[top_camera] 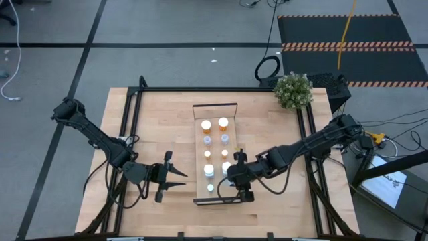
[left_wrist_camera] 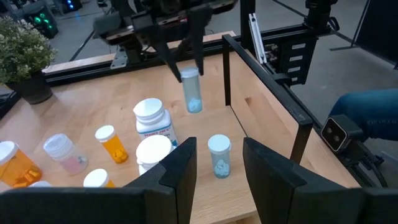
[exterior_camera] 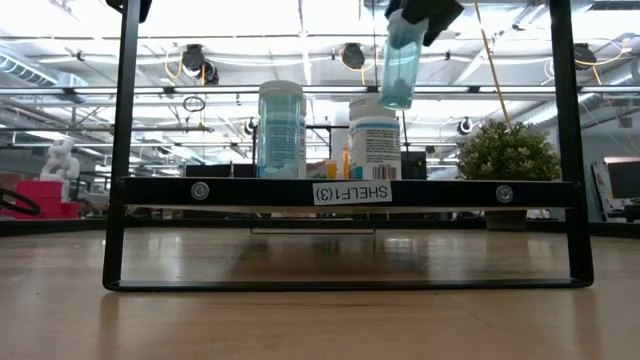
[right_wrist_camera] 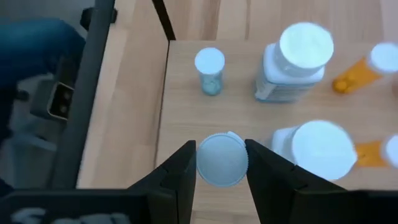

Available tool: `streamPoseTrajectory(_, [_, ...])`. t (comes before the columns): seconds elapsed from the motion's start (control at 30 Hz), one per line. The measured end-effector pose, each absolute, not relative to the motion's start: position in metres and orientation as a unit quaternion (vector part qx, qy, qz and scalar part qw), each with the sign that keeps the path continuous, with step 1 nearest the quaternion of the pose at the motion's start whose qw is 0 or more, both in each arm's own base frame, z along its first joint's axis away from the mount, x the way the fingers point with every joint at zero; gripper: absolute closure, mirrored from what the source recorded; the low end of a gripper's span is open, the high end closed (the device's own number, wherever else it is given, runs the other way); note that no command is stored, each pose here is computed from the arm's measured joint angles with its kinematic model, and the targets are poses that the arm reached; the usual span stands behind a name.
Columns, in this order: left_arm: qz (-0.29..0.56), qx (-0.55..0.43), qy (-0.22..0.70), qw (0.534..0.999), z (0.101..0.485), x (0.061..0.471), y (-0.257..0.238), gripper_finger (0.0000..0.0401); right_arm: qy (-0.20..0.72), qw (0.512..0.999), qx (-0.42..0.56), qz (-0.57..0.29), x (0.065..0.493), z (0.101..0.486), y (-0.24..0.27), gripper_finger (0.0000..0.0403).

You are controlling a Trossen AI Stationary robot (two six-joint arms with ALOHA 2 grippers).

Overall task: Pick and place medicine bottles onto shelf by color
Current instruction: Put the blue medicine bottle on the shelf

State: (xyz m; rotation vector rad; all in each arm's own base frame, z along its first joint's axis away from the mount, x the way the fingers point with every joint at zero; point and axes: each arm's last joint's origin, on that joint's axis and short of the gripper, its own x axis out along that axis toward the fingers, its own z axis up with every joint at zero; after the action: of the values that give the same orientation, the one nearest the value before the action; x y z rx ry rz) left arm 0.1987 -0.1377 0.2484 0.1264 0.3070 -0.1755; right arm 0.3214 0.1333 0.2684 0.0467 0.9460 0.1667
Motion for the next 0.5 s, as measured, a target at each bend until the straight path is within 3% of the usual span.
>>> streamPoseTrajectory(0.5, [-0.087, 0.063, 0.153, 0.982, 0.2484, 0.1987, -0.1377, 0.0268, 0.436, 0.864, -0.182, 0.177, 0.3216, 0.267, 0.1282, 0.0284])
